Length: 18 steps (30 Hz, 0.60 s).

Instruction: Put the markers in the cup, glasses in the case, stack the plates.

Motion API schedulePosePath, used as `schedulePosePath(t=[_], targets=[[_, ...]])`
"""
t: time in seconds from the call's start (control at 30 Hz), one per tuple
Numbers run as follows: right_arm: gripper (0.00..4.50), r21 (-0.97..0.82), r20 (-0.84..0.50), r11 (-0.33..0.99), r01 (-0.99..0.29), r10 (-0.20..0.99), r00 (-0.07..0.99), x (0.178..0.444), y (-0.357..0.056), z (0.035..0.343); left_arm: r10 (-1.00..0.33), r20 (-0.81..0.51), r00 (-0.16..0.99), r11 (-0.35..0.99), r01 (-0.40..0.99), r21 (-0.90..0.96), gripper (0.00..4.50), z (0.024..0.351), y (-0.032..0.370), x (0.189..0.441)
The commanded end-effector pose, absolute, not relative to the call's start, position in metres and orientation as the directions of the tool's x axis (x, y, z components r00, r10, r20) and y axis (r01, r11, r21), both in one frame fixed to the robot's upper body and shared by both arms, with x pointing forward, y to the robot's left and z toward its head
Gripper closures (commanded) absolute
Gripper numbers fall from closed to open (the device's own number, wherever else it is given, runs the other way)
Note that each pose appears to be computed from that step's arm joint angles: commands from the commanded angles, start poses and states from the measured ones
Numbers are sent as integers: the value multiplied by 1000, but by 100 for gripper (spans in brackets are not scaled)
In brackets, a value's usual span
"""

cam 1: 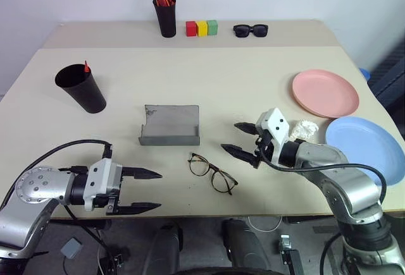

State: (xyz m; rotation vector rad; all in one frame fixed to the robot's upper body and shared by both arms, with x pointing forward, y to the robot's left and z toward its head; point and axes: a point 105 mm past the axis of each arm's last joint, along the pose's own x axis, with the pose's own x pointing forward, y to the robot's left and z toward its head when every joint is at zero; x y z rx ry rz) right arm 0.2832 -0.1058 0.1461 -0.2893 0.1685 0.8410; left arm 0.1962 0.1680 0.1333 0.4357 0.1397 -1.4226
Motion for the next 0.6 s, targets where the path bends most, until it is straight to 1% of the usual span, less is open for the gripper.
schedulePosePath(t=[0.03, 0.1, 0.17, 0.2, 0.27, 0.33, 0.37, 0.4, 0.43, 0.5, 0.6], targets=[[70, -252, -183, 715, -652, 627, 757, 280, -106, 164, -923, -349, 162, 82, 969, 233, 153, 137, 168, 197], [70, -214, -139, 789, -576, 559, 818, 285, -110, 171, -925, -342, 168, 90, 969, 231, 153, 137, 168, 197], [70, -180, -131, 820, -543, 527, 840, 288, -112, 173, -927, -335, 171, 97, 969, 227, 153, 137, 166, 198], [70, -195, -125, 840, -506, 490, 862, 291, -115, 175, -927, -333, 171, 98, 969, 226, 153, 136, 165, 198], [70, -197, -113, 857, -476, 463, 879, 293, -115, 177, -927, -333, 171, 98, 969, 225, 153, 135, 165, 197], [70, -176, -115, 859, -481, 468, 876, 294, -113, 177, -928, -332, 171, 98, 970, 224, 153, 135, 164, 198], [70, -143, -134, 853, -503, 487, 863, 292, -110, 174, -928, -332, 169, 97, 970, 223, 153, 135, 163, 198], [70, -105, -164, 821, -561, 542, 824, 286, -102, 168, -929, -333, 164, 93, 971, 219, 153, 134, 163, 198], [70, -49, -217, 777, -628, 605, 766, 277, -98, 159, -928, -337, 159, 88, 972, 218, 153, 134, 163, 198], [70, 20, -279, 702, -712, 688, 670, 263, -94, 149, -927, -342, 154, 81, 973, 218, 153, 133, 163, 199], [70, 119, -336, 608, -785, 768, 544, 246, -98, 145, -926, -344, 154, 80, 972, 219, 153, 134, 164, 200]])
